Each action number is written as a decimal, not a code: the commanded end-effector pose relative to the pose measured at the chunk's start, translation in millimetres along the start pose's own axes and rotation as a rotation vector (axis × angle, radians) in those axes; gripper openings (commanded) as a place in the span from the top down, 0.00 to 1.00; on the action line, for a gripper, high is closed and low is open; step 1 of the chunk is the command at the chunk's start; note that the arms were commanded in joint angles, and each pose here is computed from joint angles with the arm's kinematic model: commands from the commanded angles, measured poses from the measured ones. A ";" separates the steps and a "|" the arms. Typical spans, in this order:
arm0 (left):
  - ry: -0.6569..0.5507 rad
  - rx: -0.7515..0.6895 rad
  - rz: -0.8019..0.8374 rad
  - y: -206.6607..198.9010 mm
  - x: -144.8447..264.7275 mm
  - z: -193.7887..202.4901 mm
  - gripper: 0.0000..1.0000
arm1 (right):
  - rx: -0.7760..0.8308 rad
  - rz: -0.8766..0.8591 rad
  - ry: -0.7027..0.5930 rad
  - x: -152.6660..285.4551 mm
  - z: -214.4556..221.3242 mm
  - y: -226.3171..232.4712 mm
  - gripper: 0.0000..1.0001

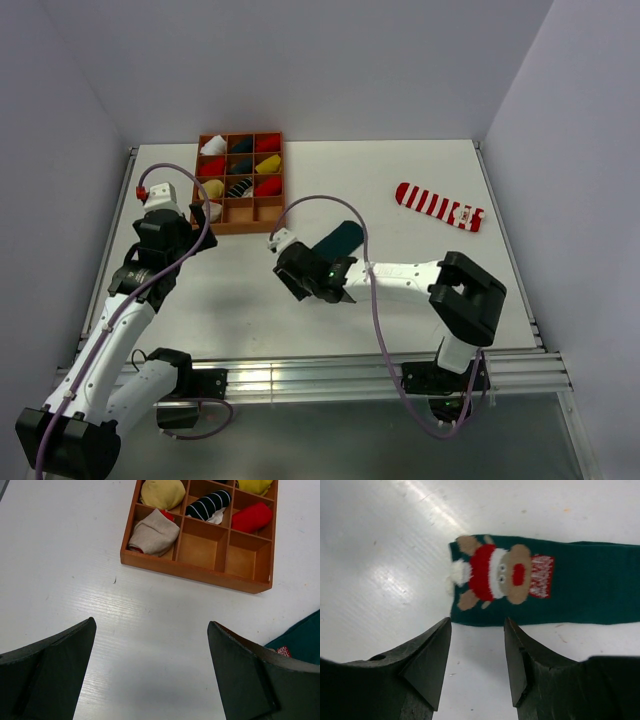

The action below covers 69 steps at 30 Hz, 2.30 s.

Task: Roll the socks
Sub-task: Move the sock to the center of the board, then roll the sock at the center of the board.

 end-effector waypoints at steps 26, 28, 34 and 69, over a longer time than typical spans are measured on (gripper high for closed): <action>-0.039 0.014 0.015 -1.5 1.2 -10.4 0.02 | 0.255 0.089 0.007 -36.2 16.0 28.8 0.46; -0.039 0.014 0.015 -1.5 1.2 -10.4 0.02 | 0.270 0.105 0.026 -39.7 20.3 27.9 0.47; -0.038 0.014 0.016 -1.7 0.9 -10.4 0.02 | 0.298 0.131 0.071 -42.2 29.3 26.3 0.52; 0.183 0.243 0.357 -76.7 -2.0 36.8 0.05 | -0.380 -0.562 0.162 -44.7 13.5 -1.3 1.00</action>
Point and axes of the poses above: each gripper's point midway between its finger pads, its own x axis back along the fingers, its own y axis along the line the jaws close on, z = x × y, the point moved 8 cm from there along x, back along the fingers, and after that the axes turned 7 degrees about -x, right-handed, at the moved point
